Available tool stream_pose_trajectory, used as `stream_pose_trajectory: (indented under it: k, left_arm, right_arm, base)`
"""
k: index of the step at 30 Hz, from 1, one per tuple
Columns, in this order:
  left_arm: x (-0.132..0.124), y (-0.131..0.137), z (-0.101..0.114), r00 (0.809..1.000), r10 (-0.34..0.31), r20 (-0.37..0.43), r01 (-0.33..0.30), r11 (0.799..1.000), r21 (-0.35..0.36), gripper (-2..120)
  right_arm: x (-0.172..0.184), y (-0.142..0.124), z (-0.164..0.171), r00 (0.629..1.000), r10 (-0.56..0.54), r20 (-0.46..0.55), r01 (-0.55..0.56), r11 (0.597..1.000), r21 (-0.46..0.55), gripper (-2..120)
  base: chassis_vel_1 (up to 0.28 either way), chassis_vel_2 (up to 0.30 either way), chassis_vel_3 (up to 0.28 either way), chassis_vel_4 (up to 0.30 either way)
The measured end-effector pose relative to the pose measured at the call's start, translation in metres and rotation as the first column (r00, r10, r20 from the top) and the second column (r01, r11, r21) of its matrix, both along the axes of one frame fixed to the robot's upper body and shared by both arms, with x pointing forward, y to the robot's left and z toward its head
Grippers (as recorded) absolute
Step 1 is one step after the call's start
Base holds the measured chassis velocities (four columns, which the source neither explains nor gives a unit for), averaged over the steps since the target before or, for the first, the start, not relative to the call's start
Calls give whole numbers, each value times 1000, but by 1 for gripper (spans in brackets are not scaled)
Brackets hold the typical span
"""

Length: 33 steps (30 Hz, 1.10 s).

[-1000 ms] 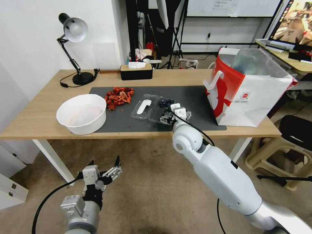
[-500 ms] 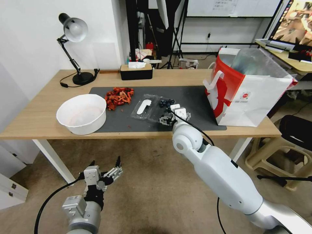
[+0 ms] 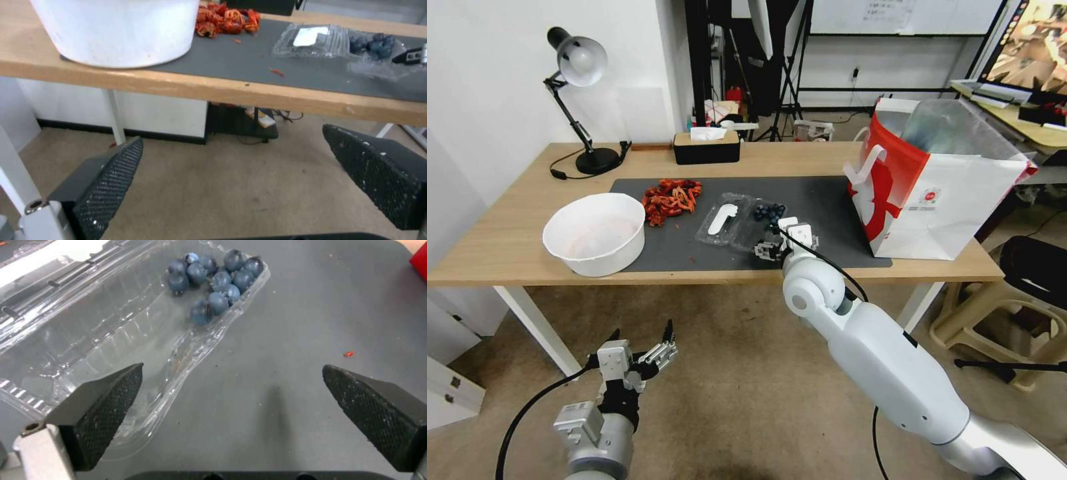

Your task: Close the takeout container lid, then place the container into the takeout bag.

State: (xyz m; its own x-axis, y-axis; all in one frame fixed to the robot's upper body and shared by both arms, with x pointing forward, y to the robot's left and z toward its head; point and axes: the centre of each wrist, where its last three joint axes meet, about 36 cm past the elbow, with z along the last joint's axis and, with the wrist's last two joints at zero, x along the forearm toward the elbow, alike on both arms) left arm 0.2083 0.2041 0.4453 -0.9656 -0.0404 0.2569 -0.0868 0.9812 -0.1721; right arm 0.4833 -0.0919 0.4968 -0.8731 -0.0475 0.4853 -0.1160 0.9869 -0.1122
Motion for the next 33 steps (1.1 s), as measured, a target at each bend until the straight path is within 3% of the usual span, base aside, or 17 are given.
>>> stream_pose_trajectory:
  k: [33]
  left_arm:
    - [0, -3, -3, 1000, -1, 1, 1, 1000, -2, 100]
  right_arm:
    - [3, -41, 0, 997, -70, -12, 70, 998, -3, 100]
  base:
    - [0, 0, 0, 0]
